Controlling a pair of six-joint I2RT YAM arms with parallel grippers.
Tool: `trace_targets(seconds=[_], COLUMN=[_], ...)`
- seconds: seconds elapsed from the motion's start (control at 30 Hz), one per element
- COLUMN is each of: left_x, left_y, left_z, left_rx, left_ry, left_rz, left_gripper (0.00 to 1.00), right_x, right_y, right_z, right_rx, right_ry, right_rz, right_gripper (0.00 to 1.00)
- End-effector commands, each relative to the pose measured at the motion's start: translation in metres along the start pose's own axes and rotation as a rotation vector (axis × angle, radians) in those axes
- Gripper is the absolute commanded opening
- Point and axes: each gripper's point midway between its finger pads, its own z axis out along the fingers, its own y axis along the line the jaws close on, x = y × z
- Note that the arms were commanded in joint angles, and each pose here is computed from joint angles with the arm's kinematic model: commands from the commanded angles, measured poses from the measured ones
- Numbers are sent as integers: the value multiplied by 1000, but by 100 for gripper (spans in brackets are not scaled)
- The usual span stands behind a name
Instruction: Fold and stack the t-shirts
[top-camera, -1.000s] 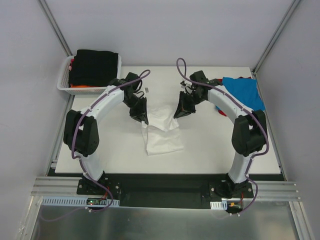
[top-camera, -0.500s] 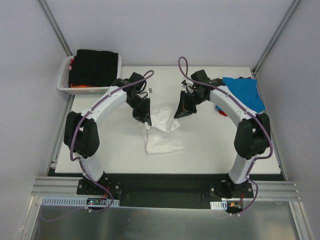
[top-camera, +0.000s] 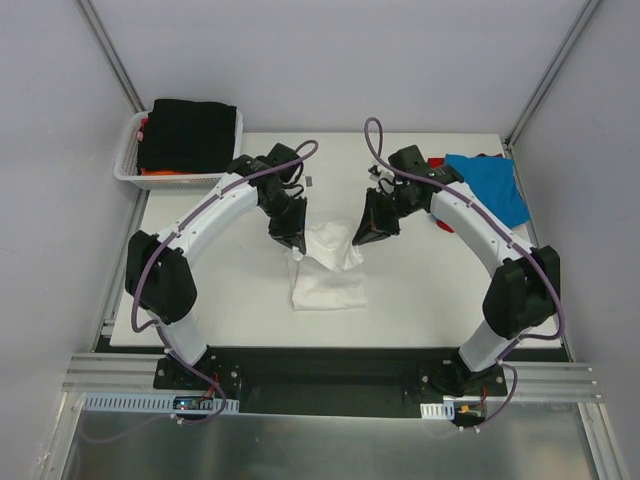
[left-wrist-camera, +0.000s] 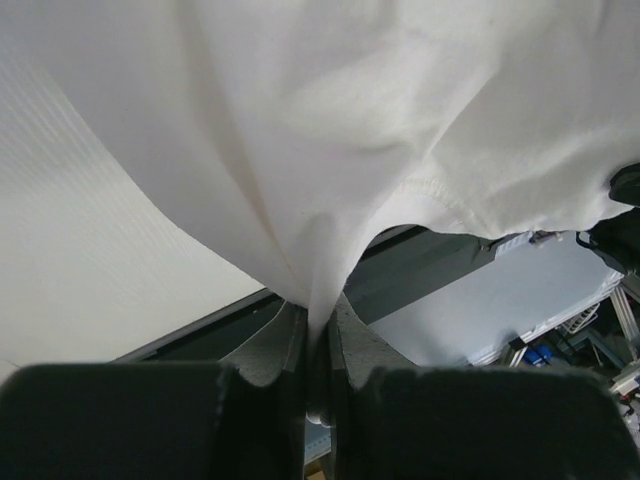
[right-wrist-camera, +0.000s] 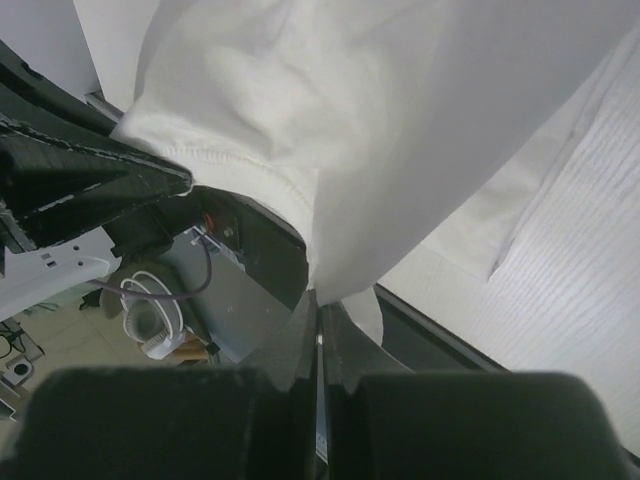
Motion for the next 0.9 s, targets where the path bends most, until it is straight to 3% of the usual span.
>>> trace_targets(seconds=[0.0, 0.27, 0.53, 0.87], left_x=[10, 26, 67, 146], left_y=[-8, -5, 17, 71], left_z=[-22, -27, -21, 39], left_rx=[-19, -63, -167, -200], left_ry=[-37, -20, 39, 190], left_rz=[27, 31, 12, -111], left_gripper=[2, 2, 2, 2], right_x=[23, 54, 79, 133], right_y=[6, -4, -17, -65], right_z=[-14, -25, -26, 19], right_rx=[3, 56, 97, 181], right_ry=[7, 38, 68, 201], right_rz=[8, 11, 39, 140], right_gripper=[1, 1, 1, 1])
